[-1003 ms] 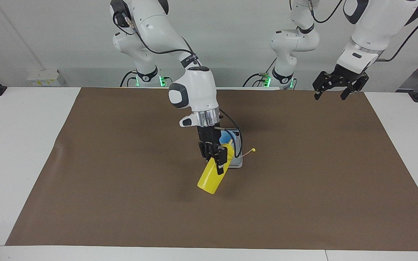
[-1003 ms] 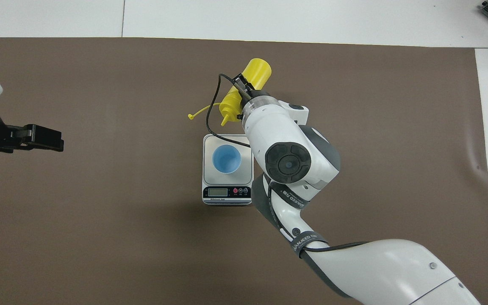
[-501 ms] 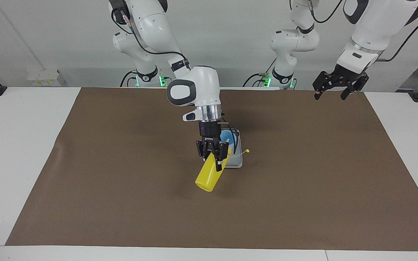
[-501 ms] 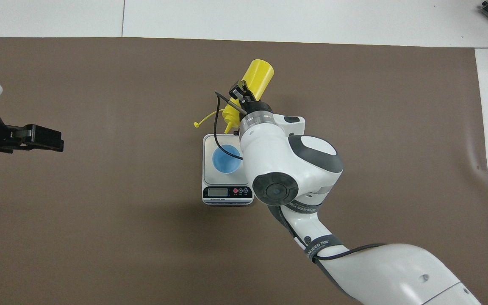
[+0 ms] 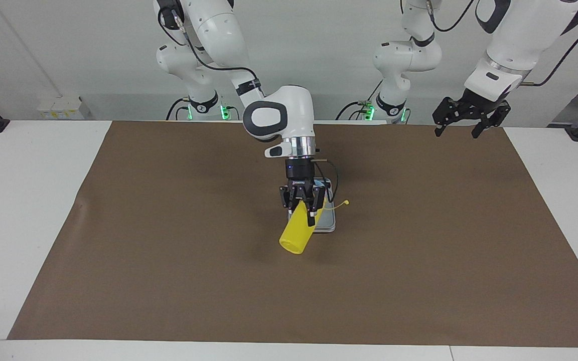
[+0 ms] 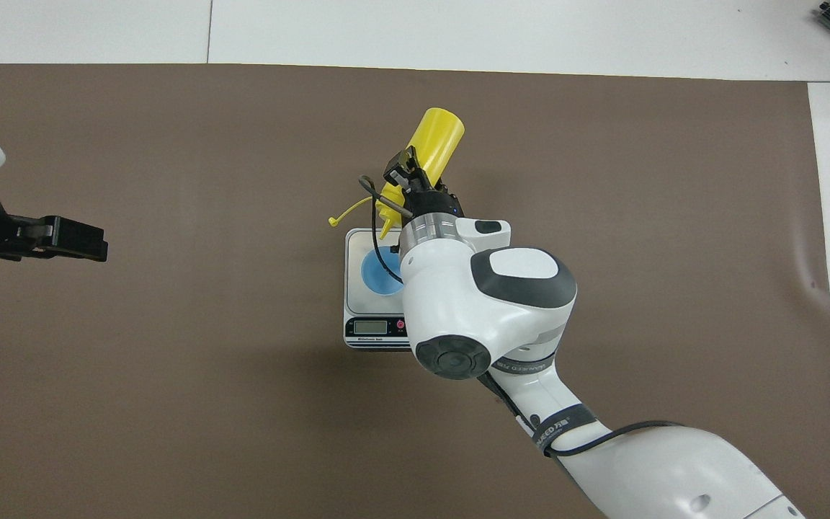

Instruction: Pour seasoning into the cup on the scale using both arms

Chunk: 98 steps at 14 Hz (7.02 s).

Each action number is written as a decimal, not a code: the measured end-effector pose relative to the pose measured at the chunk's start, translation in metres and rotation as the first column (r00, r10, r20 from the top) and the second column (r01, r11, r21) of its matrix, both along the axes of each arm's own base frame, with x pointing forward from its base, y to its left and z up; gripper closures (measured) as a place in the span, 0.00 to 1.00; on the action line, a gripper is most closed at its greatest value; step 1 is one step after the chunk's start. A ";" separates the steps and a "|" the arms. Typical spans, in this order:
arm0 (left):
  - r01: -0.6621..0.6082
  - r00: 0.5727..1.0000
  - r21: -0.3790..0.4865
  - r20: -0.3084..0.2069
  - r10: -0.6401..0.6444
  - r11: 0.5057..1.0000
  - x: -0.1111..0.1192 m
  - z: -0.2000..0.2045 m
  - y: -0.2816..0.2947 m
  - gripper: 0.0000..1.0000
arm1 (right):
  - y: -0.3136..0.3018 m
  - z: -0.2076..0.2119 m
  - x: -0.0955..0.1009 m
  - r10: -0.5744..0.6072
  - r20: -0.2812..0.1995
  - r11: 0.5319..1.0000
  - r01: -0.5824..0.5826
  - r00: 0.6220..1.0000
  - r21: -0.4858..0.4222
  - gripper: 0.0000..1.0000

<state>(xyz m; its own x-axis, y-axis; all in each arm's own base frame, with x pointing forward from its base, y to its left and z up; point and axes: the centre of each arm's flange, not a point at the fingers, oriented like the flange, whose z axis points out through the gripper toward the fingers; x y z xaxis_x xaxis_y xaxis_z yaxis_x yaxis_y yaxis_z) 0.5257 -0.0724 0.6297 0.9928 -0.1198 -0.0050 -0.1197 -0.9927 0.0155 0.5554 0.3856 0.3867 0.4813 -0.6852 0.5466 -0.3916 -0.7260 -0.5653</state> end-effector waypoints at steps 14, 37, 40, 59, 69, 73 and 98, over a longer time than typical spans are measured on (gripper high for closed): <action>0.060 0.998 0.040 0.001 -0.060 0.997 -0.001 0.002 0.006 0.00 | -0.010 0.002 0.002 -0.065 0.060 0.996 0.068 0.996 -0.062 0.48; -0.044 0.999 0.041 -0.006 0.044 0.998 -0.003 0.002 0.013 0.00 | -0.120 0.173 0.013 -0.312 -0.405 0.852 0.442 0.860 0.281 0.48; -0.044 0.999 0.042 -0.009 0.044 0.998 -0.003 0.002 0.013 0.00 | -0.177 0.189 0.014 -0.230 -0.544 0.847 0.441 0.807 0.297 0.48; -0.047 0.999 0.042 -0.012 0.047 0.998 -0.004 0.002 0.014 0.00 | -0.490 0.016 0.015 0.306 -0.862 0.693 0.526 0.404 0.493 0.48; -0.047 0.999 0.042 -0.012 0.047 0.998 -0.004 0.002 0.014 0.00 | -0.539 -0.069 0.025 0.340 -0.882 0.687 0.555 0.325 0.469 0.48; -0.047 0.999 0.042 -0.012 0.047 0.998 -0.004 0.002 0.014 0.00 | -0.556 -0.069 0.022 0.315 -0.885 0.673 0.577 0.342 0.463 0.52; -0.047 0.999 0.042 -0.012 0.047 0.998 -0.004 0.002 0.014 0.00 | -0.447 0.139 0.021 0.125 -0.797 0.992 -0.056 0.591 0.115 0.00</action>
